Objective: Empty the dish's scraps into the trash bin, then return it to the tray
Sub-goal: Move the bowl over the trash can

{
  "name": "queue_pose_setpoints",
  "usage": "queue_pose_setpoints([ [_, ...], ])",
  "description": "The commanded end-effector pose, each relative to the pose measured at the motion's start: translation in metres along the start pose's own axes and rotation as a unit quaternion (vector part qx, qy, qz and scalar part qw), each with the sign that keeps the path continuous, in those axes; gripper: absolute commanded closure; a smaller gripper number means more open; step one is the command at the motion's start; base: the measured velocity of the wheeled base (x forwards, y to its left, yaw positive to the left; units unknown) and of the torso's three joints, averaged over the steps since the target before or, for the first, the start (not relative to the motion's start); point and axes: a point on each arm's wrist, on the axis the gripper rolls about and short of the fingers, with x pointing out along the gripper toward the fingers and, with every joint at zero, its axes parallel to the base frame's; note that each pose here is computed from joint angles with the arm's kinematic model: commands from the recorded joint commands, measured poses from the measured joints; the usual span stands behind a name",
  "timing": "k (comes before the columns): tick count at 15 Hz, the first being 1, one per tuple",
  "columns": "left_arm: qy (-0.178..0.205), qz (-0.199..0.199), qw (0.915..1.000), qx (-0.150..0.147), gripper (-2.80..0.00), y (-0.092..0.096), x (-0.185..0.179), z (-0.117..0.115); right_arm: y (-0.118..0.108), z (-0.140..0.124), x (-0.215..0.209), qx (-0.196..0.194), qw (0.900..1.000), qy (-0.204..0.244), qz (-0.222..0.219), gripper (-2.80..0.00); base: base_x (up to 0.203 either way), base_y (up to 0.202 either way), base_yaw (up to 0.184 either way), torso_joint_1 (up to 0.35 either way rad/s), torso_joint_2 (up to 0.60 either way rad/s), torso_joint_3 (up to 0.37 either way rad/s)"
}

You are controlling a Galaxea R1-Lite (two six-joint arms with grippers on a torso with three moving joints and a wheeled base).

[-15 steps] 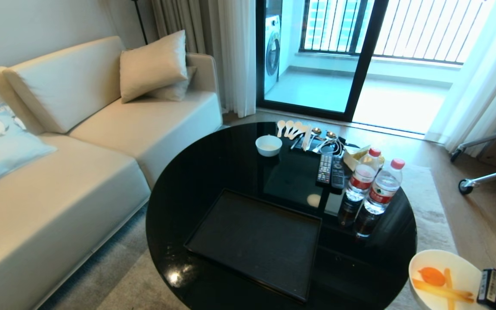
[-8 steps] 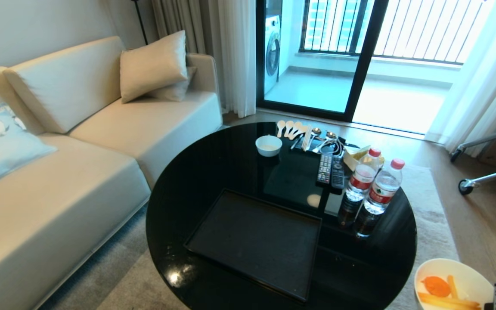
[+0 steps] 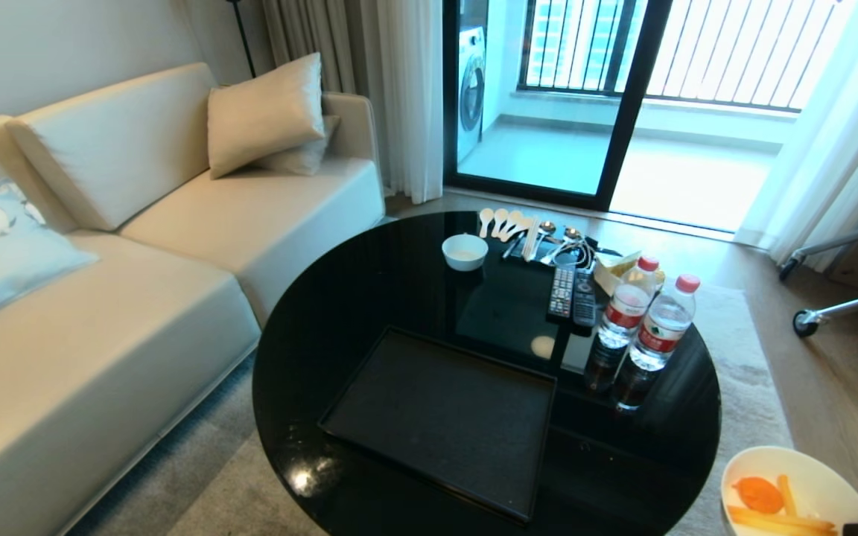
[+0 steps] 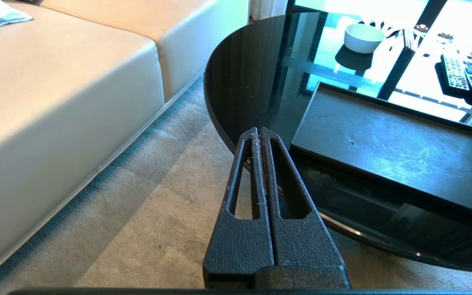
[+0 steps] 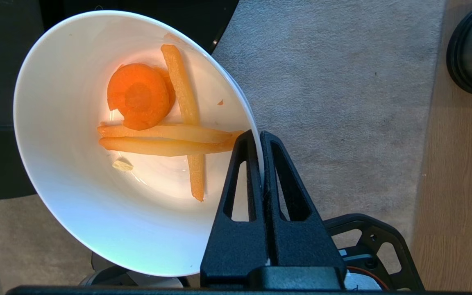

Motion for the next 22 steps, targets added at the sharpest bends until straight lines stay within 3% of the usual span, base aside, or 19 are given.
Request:
queue_pose_setpoints([
  [1,-0.001,0.0,1.0,-0.001,0.0,0.0,0.0,0.0,-0.0004,-0.0004,-0.0004,0.001,1.0,0.0,-0.001,0.0,0.0,0.0,0.0,0.0,0.0,0.0],
  [16,-0.001,0.0,1.0,-0.001,0.0,0.0,0.0,0.0,0.0016,0.0007,0.001,-0.002,1.0,0.0,0.0,0.0,0.0,0.0,0.0,0.0,0.0,0.0],
  [22,-0.001,0.0,1.0,-0.001,0.0,0.0,0.0,0.0,0.0026,0.0016,0.003,-0.003,1.0,0.001,-0.002,0.0,-0.159,0.0,0.0,0.005,0.0,0.003],
])
